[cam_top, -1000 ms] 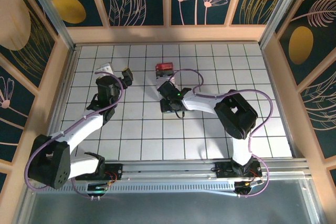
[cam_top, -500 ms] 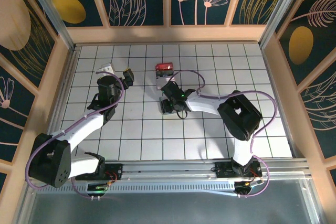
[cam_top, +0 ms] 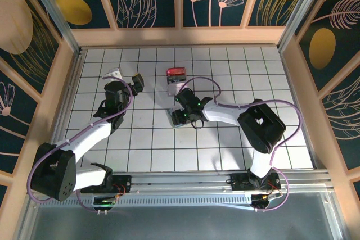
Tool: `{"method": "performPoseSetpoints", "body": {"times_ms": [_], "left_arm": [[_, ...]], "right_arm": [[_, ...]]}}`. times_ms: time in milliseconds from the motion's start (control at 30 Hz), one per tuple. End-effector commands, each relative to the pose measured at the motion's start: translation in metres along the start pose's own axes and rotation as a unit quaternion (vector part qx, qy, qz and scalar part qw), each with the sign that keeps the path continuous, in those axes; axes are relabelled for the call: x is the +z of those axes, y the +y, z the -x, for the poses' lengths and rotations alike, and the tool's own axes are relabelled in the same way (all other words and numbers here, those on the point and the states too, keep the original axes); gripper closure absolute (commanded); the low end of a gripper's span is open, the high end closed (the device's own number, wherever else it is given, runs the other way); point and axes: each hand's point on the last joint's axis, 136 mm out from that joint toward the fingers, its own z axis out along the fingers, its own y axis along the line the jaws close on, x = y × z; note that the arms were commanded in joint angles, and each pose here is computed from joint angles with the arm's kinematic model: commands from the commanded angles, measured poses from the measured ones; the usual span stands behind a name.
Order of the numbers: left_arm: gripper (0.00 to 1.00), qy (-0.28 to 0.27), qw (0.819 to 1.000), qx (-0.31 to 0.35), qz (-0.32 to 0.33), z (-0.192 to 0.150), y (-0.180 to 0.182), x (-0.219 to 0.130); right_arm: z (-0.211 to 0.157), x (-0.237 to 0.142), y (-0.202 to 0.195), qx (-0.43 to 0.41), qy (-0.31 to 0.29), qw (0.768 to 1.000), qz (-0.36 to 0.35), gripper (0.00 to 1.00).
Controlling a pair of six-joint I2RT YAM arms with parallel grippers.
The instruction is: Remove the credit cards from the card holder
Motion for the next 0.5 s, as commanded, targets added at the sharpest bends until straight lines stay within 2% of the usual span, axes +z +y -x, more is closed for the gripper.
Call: {"method": "performPoseSetpoints", "body": {"times_ms": [0, 100, 233, 467], "left_arm": [[0.01, -0.017, 1.000, -0.011, -0.012, 0.0120, -0.0075, -0.0003], [0.01, -0.017, 1.000, -0.009, -0.012, 0.0125, -0.0076, -0.0010], [0.01, -0.017, 1.000, -0.008, -0.010, 0.0127, -0.0069, -0.0015], [0.01, -0.018, 1.000, -0.005, -0.012, 0.0141, -0.0071, -0.0039]], "right_arm": [[0.0030, -0.0099, -0.0077, 0.002, -0.005, 1.000, -0.018, 0.49], [0.0047, -0.0104, -0.0089, 0.004, -0.008, 1.000, -0.021, 0.48], [0.0068, -0.0118, -0.0100, 0.007, -0.011, 1.000, -0.021, 0.52], [0.0094, -0.0164, -0.0102, 0.009, -0.020, 1.000, -0.022, 0.44]]}}
